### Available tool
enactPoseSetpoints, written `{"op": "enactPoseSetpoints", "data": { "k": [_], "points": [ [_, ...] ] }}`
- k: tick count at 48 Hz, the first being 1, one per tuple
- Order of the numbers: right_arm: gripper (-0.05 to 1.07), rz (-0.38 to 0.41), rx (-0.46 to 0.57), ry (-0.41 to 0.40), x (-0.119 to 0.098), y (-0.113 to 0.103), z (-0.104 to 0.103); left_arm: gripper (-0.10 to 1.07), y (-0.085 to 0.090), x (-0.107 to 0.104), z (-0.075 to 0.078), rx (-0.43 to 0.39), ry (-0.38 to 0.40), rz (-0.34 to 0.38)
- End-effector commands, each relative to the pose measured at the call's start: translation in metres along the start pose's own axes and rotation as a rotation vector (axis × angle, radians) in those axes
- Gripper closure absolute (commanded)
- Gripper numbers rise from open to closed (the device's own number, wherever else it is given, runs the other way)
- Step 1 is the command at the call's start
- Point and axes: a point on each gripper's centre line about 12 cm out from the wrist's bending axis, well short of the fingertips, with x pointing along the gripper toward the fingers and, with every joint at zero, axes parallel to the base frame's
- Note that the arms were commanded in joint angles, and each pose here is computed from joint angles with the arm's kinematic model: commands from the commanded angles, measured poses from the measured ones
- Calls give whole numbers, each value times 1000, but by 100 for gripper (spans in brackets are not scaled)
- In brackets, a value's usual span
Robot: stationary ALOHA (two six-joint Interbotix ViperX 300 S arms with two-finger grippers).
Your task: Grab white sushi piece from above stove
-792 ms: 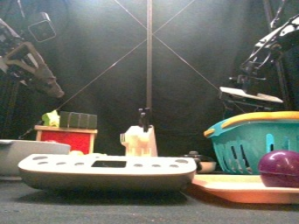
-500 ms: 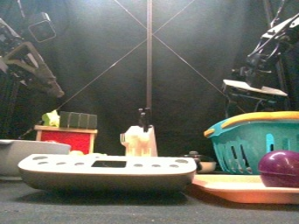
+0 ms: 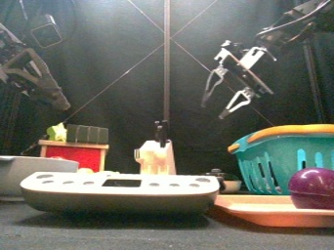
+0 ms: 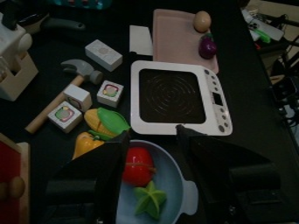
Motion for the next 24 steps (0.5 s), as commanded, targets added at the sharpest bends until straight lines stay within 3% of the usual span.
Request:
{"op": "enactPoseSetpoints", "data": {
  "k": [1, 12, 24],
  "points": [
    [6, 96, -32, 32, 20, 30, 0, 13, 0, 0, 5, 2, -12, -1],
    [6, 115, -152, 44, 66, 61, -12, 13, 0, 0, 3, 4, -9, -1],
    [6, 111, -243, 49, 98, 72, -25, 13, 0, 0, 3, 4, -7, -1]
  ]
}}
